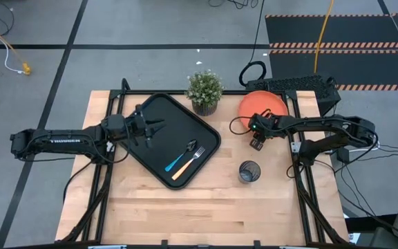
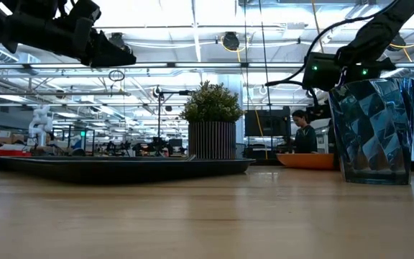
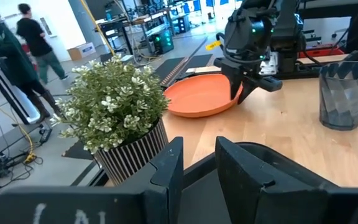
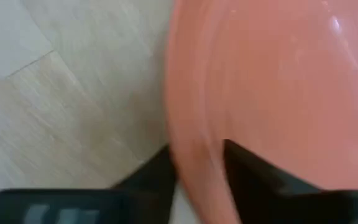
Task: Pick and place plate/cup/fork/spoon on tray
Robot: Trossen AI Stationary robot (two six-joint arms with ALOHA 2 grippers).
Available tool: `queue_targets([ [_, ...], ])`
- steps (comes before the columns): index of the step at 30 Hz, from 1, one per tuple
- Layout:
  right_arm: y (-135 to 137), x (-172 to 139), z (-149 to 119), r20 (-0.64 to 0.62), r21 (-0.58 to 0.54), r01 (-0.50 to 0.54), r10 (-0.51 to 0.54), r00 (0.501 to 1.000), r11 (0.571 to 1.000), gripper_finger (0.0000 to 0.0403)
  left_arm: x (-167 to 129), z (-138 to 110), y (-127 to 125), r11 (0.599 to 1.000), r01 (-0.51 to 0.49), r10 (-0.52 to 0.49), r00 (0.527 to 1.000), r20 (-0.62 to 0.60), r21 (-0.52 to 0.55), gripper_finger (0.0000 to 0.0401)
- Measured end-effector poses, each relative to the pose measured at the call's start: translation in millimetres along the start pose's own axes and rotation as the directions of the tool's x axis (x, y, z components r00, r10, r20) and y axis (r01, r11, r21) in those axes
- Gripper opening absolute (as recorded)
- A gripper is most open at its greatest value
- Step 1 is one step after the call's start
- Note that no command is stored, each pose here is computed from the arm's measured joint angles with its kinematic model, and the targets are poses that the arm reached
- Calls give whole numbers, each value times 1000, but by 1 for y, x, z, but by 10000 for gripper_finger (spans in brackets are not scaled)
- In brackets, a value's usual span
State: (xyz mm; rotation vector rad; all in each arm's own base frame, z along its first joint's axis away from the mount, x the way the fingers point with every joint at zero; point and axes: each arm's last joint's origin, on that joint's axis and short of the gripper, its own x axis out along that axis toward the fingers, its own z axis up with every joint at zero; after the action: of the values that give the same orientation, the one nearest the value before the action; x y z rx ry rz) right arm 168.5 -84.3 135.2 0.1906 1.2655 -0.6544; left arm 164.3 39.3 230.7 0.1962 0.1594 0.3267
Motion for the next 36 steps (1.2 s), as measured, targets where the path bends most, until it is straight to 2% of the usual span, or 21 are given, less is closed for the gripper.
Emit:
queue_targets([
  [2, 0, 0, 0, -1, -30, -3, 3, 1000, 1000, 29, 0, 0, 1, 1000, -5, 5, 1000, -1, -5, 97],
  [3, 0, 0, 0, 1, -40, 0, 0, 1000, 999, 18, 0, 0, 1, 1000, -6, 6, 1000, 0, -8, 97],
  [10, 3, -14, 4, 24, -49, 20, -19, 1000, 999, 3, 0, 0, 1, 1000, -5, 5, 1000, 0, -20, 97],
  [13, 5, -34, 13, 45, -70, 10, -7, 999, 998, 1, 0, 0, 1, 1000, -5, 5, 1000, 2, -19, 97],
  [22, 15, -104, 48, 106, -214, 87, -66, 992, 973, 0, 0, 2, 1, 1000, -9, 10, 1000, 24, -26, 97],
  [26, 28, -134, 67, 156, -302, 114, -69, 985, 946, 0, 0, 2, 1, 1000, -10, 10, 1000, 25, -26, 97],
  [29, 42, -149, 81, 169, -412, 115, -48, 984, 904, 0, 0, 3, 1, 1000, -11, 12, 999, 32, -27, 97],
  [31, 52, -156, 91, 175, -459, 117, -39, 984, 881, 0, 0, 3, 2, 1000, -12, 13, 999, 35, -28, 97],
  [36, 78, -163, 110, 145, -533, 154, -90, 985, 832, 0, 0, 5, 1, 999, 2, 0, 999, 53, -36, 97],
])
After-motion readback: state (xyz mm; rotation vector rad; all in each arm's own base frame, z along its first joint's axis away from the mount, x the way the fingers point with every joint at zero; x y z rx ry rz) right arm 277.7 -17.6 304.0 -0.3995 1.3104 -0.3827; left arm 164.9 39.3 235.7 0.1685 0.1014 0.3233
